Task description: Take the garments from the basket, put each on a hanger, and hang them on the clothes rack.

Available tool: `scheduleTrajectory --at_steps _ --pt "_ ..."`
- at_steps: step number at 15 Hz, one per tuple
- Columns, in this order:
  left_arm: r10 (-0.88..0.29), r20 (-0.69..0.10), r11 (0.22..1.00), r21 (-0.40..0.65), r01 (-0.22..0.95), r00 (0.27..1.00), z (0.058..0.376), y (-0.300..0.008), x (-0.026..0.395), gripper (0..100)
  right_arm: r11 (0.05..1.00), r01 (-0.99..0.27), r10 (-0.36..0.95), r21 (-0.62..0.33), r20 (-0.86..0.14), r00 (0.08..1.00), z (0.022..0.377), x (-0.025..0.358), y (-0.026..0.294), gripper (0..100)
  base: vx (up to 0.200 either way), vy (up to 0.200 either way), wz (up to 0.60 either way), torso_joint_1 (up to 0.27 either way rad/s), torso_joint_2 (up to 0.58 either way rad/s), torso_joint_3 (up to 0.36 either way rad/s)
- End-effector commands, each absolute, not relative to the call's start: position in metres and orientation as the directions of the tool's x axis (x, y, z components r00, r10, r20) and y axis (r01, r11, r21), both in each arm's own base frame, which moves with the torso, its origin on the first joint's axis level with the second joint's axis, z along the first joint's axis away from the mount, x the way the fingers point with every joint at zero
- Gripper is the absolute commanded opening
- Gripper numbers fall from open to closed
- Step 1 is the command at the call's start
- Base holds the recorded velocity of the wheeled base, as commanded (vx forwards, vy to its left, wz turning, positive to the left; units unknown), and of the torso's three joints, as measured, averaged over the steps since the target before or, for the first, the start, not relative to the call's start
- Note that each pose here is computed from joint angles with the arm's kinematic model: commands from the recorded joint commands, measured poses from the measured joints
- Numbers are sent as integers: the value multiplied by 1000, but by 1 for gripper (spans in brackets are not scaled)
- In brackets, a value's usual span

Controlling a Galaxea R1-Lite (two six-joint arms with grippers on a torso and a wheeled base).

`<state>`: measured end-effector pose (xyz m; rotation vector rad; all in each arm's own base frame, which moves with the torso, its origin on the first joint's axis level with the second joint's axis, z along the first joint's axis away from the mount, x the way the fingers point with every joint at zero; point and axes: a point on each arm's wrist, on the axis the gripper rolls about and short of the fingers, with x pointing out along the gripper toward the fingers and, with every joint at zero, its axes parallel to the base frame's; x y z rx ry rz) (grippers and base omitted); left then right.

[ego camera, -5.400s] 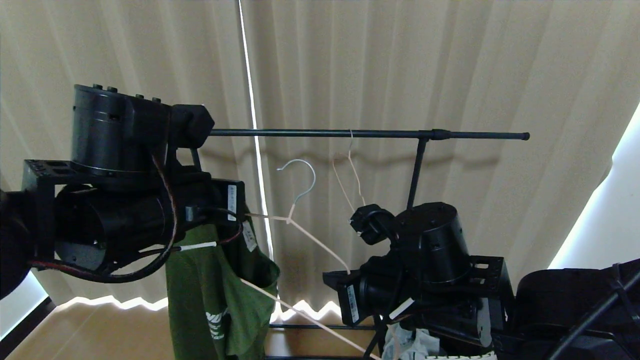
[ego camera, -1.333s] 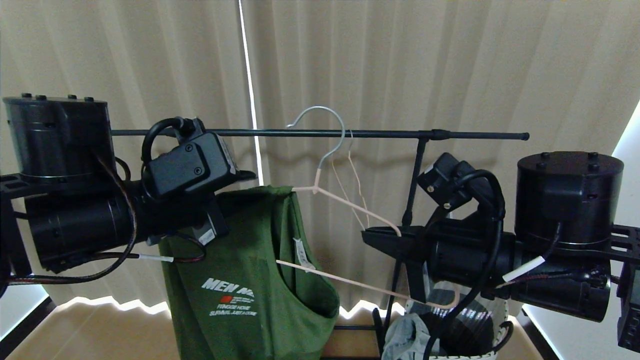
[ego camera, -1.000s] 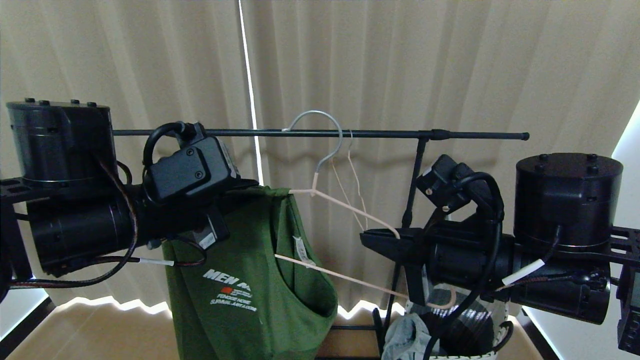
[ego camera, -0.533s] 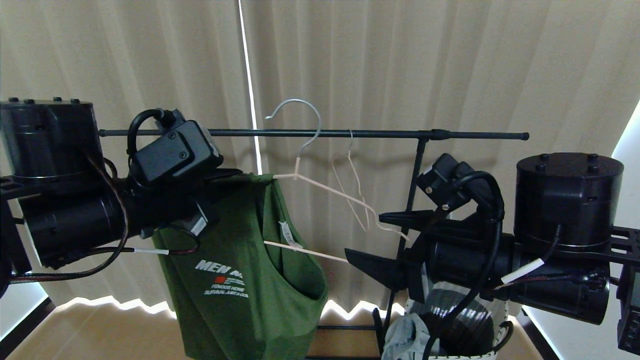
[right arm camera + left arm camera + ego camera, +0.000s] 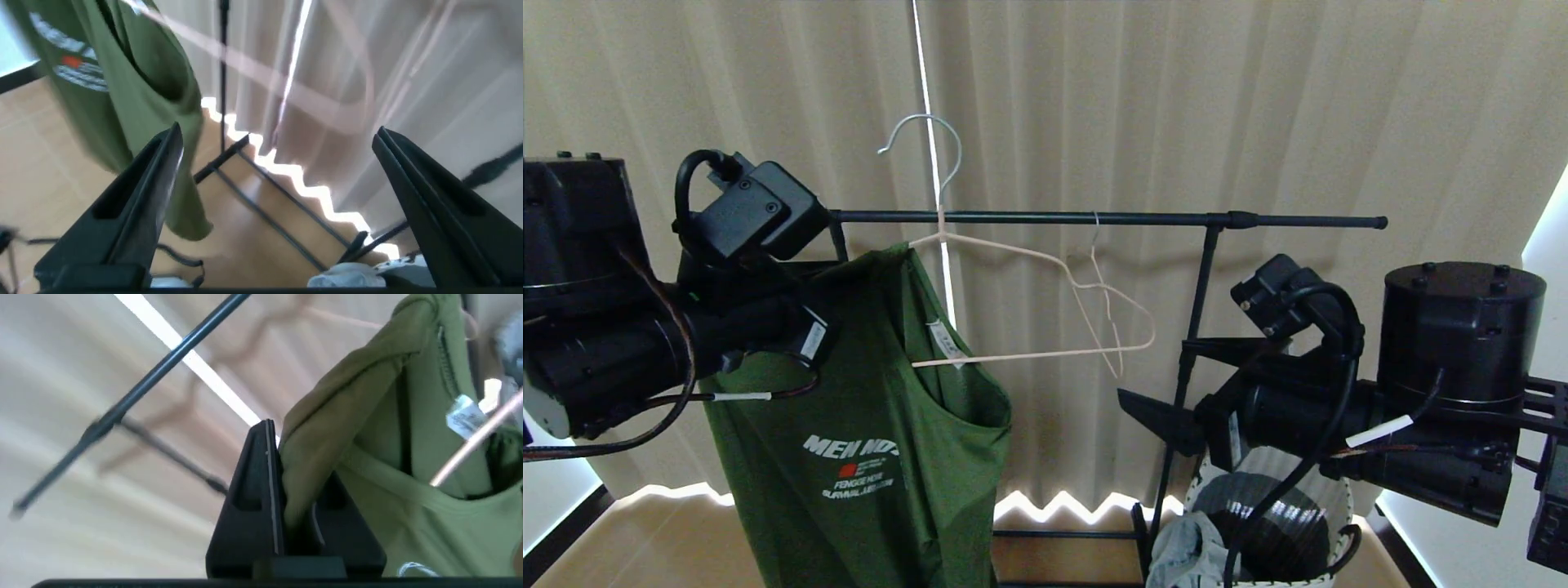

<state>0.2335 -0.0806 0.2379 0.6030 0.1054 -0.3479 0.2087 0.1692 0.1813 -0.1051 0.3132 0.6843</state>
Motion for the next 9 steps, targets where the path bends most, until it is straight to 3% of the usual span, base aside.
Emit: scheduleTrajectory --at_steps 1,4,7,9 --pt "-274 -186 785 524 331 944 241 -80 232 0 782 -624 586 6 -348 732 170 208 164 100 0 0 0 0 0 0" --pt "-256 -169 824 476 306 952 245 -79 228 0 787 -617 574 3 -370 731 163 206 163 100 0 0 0 0 0 0" --pt "-335 -154 862 348 368 930 248 -96 217 0 737 -675 630 39 -402 664 154 192 183 100 0 0 0 0 0 0" --pt "-372 -149 862 310 401 916 249 -104 213 0 709 -700 676 82 -363 642 152 189 200 100 0 0 0 0 0 0"
